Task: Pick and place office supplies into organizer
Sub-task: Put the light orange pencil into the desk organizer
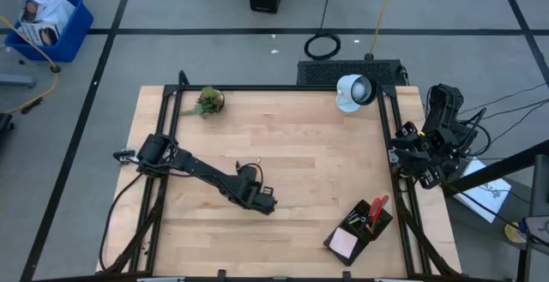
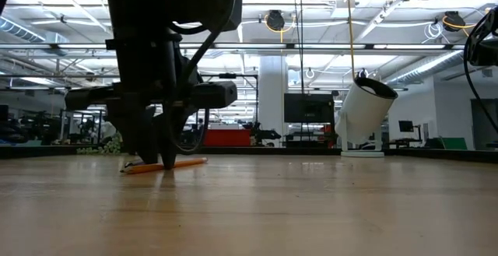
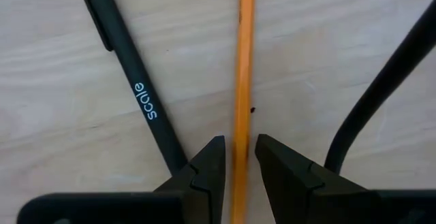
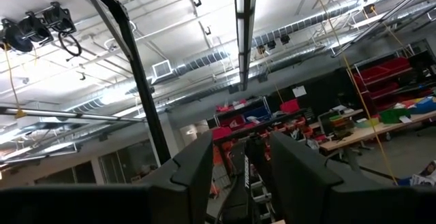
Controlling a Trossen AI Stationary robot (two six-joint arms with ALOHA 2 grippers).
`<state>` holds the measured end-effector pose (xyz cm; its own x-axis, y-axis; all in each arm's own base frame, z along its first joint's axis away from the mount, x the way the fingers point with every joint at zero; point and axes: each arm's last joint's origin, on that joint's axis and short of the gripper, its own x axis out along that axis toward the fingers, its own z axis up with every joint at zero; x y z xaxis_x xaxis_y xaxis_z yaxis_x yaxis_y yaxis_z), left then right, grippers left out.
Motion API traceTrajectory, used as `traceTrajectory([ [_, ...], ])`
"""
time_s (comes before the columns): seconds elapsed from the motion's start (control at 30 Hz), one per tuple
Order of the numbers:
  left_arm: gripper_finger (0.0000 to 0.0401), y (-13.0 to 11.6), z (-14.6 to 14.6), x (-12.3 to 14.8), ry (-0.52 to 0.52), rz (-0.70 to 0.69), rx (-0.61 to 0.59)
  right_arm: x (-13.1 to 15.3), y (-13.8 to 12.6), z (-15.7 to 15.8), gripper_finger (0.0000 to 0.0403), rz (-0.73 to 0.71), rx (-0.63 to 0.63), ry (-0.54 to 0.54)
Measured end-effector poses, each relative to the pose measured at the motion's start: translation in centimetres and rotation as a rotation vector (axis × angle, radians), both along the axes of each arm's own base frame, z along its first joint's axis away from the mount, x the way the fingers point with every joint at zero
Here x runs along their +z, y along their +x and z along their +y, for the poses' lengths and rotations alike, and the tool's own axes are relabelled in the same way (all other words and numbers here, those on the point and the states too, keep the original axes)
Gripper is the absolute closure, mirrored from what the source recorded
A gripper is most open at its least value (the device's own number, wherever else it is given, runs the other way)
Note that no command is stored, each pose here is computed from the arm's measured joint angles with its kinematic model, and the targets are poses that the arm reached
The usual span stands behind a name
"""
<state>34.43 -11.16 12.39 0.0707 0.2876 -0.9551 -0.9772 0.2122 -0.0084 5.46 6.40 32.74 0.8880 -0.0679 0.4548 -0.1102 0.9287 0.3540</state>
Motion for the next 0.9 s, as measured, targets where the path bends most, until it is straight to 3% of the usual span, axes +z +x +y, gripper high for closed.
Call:
traceTrajectory([
  [0.47,0.0309,0.08,0.07,-0.47,-0.031,0.039,-0.062,0.00,0.00,0.00,0.0268,-0.001,0.006,0.011],
  [0.7,0.0388,0.15,0.04,-0.50,-0.031,0.030,-0.061,0.00,0.00,0.00,0.0268,-0.001,0.006,0.011],
  [0.9,0.0366,0.31,0.03,-0.29,-0.009,-0.019,-0.038,-0.01,0.00,-0.01,0.0268,0.002,0.004,0.012],
])
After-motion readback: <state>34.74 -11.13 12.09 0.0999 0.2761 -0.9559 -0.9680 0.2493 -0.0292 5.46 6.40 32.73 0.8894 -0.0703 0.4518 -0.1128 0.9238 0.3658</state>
